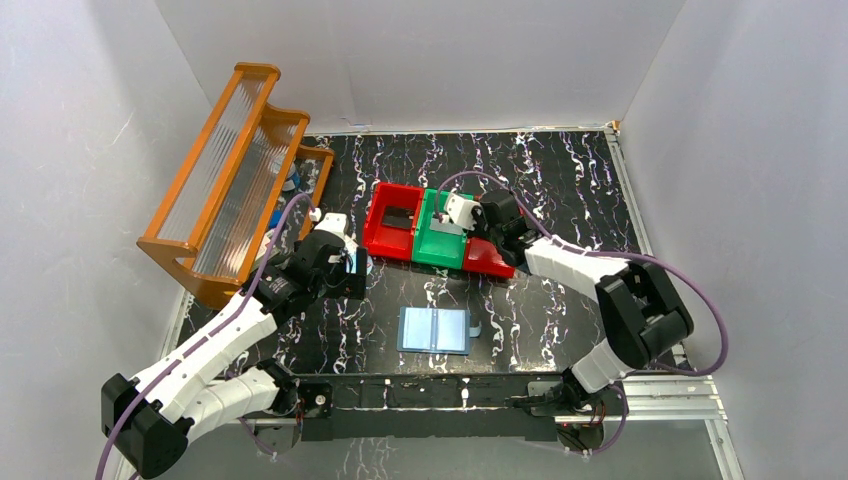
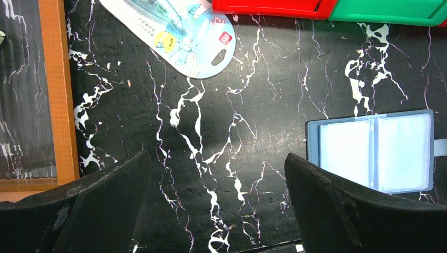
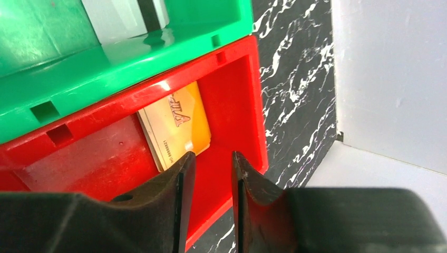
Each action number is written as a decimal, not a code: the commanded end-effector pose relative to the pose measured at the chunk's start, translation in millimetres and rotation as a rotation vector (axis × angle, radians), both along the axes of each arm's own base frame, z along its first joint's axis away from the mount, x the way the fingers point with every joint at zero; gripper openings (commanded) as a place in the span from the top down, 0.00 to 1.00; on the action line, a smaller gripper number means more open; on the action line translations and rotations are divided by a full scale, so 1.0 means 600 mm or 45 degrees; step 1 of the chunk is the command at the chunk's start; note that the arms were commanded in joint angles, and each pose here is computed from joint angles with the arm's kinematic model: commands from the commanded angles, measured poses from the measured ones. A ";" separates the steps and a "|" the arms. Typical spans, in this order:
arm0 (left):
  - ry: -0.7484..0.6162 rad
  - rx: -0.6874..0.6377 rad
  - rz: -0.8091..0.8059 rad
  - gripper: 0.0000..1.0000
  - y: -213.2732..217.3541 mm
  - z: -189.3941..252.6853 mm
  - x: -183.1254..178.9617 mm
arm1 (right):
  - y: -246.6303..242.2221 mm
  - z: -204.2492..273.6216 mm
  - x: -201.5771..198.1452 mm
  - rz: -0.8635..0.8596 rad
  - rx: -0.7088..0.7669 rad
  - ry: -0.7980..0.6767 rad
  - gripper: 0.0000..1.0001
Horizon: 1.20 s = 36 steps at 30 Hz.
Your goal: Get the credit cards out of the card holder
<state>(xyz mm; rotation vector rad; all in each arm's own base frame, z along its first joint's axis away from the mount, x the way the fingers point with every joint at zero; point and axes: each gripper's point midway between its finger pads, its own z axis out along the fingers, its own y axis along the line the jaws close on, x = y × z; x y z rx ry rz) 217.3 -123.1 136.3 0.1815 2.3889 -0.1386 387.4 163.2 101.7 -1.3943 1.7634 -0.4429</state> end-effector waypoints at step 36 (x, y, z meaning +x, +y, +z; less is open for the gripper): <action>-0.385 0.118 0.291 0.02 0.103 0.178 0.073 | -0.042 0.316 -0.199 -0.679 1.672 0.026 0.04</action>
